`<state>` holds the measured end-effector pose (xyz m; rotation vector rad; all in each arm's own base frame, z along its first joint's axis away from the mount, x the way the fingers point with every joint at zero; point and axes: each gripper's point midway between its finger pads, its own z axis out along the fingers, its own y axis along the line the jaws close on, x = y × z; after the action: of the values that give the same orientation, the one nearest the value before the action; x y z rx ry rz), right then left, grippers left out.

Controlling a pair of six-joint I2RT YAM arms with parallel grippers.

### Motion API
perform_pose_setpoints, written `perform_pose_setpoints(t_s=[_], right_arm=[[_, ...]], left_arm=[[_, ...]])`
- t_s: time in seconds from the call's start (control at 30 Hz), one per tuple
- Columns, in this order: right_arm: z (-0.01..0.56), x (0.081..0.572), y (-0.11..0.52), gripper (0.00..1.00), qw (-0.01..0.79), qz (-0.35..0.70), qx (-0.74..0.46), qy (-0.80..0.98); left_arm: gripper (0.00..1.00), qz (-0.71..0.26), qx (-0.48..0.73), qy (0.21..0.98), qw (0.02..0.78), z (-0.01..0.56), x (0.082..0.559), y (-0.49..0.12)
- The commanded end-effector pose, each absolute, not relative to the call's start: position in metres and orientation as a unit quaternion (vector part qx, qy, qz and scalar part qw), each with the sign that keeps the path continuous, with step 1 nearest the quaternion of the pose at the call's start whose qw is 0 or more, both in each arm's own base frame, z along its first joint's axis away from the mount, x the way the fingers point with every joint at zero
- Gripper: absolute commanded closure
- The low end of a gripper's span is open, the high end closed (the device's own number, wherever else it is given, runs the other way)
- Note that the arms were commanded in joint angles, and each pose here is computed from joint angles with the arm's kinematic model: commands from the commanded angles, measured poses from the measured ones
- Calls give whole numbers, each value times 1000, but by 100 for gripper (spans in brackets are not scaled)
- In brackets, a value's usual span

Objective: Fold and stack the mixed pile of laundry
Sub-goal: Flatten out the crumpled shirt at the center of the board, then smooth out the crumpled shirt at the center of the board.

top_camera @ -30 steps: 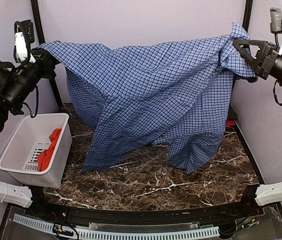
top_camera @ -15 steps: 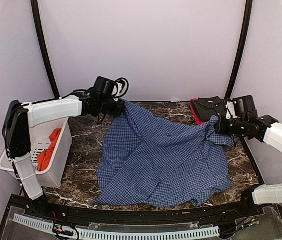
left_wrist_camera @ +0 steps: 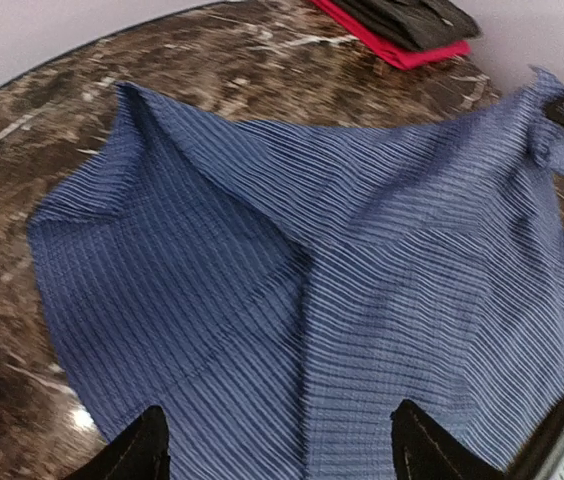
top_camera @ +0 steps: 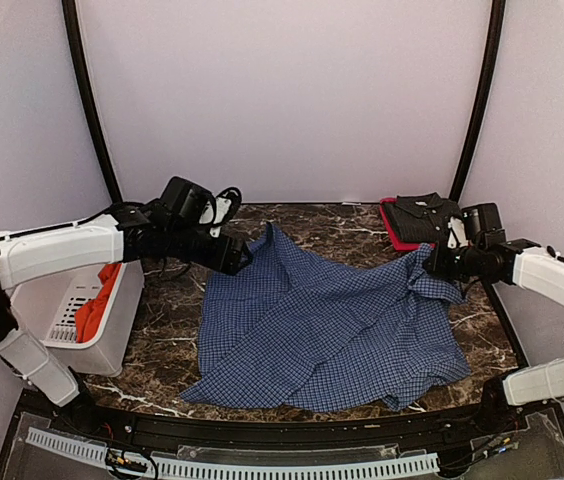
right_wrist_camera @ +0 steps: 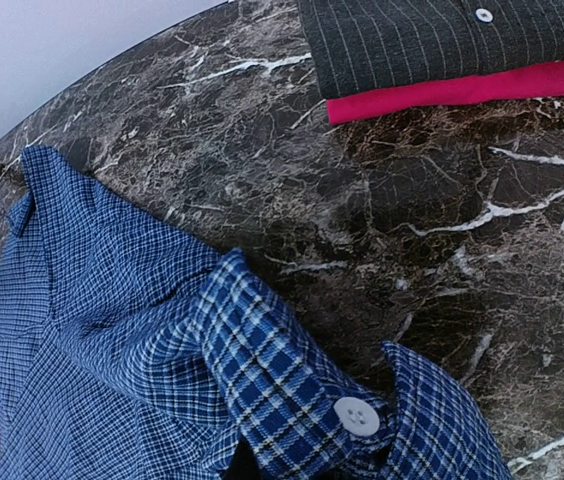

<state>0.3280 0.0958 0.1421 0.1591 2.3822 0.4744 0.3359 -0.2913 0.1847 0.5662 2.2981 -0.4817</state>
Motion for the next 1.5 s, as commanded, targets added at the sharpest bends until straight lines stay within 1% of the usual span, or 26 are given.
perform_pose_setpoints(t_s=[0.0,0.13,0.23,0.37,0.53,0.63,0.7,0.73,0.77,0.8,0.83,0.87,0.9,0.93,1.03,1.1,1.13,1.17,1.2,1.23,1.27,1.3,1.33,1.37,1.4,1.47], right_arm=[[148,340,91,100,364,191,63,909],[152,344,92,100,367,199,57,907],[155,346,94,100,369,203,51,906],[154,347,93,100,370,202,49,906],[151,349,94,100,365,204,47,907],[149,350,94,100,365,203,45,908],[149,350,93,100,364,202,45,908],[149,350,93,100,364,201,45,908],[148,350,93,100,364,202,45,908],[147,350,93,100,363,202,44,909],[146,350,93,100,362,203,43,909],[145,350,94,100,360,205,43,909],[144,350,94,100,359,206,42,909],[142,350,96,100,358,210,41,909],[139,351,98,100,354,218,39,909],[140,353,99,100,355,221,37,908],[141,355,99,100,356,222,36,907],[142,356,99,100,357,223,35,907],[143,358,98,100,358,224,34,906],[145,359,98,100,360,224,32,905],[145,361,98,100,359,225,31,905],[144,363,98,100,358,228,30,905],[144,364,99,100,358,232,30,904],[143,366,101,100,356,238,29,903],[143,368,102,100,354,244,28,902],[144,372,109,100,353,262,22,898]], left_arm=[[25,-250,195,924,212,138,237,-289],[23,-252,166,944,131,110,176,-265],[18,-237,145,956,89,94,149,-241],[15,-241,135,960,38,79,124,-234],[22,-288,153,945,-3,74,97,-247],[23,-300,160,940,-18,68,88,-253],[29,-298,170,939,-22,68,85,-255],[40,-301,174,937,-18,71,86,-258],[47,-305,184,934,-14,75,86,-260],[61,-318,192,928,-5,85,89,-267],[69,-329,205,922,1,92,89,-273],[86,-352,217,910,23,109,96,-285],[93,-365,234,900,37,119,99,-292],[99,-391,245,885,69,141,111,-309],[100,-400,291,854,161,189,152,-342],[100,-393,298,842,220,225,198,-361],[100,-394,280,838,254,248,237,-369],[100,-402,275,831,270,260,256,-373],[100,-412,250,818,313,285,302,-375],[100,-431,242,796,350,323,325,-380],[100,-431,229,789,374,324,361,-380],[100,-443,231,755,425,370,382,-383],[100,-424,220,762,438,354,420,-386],[100,-435,222,721,492,411,436,-387],[100,-429,204,727,495,390,475,-391],[100,-436,177,688,553,412,525,-390]])
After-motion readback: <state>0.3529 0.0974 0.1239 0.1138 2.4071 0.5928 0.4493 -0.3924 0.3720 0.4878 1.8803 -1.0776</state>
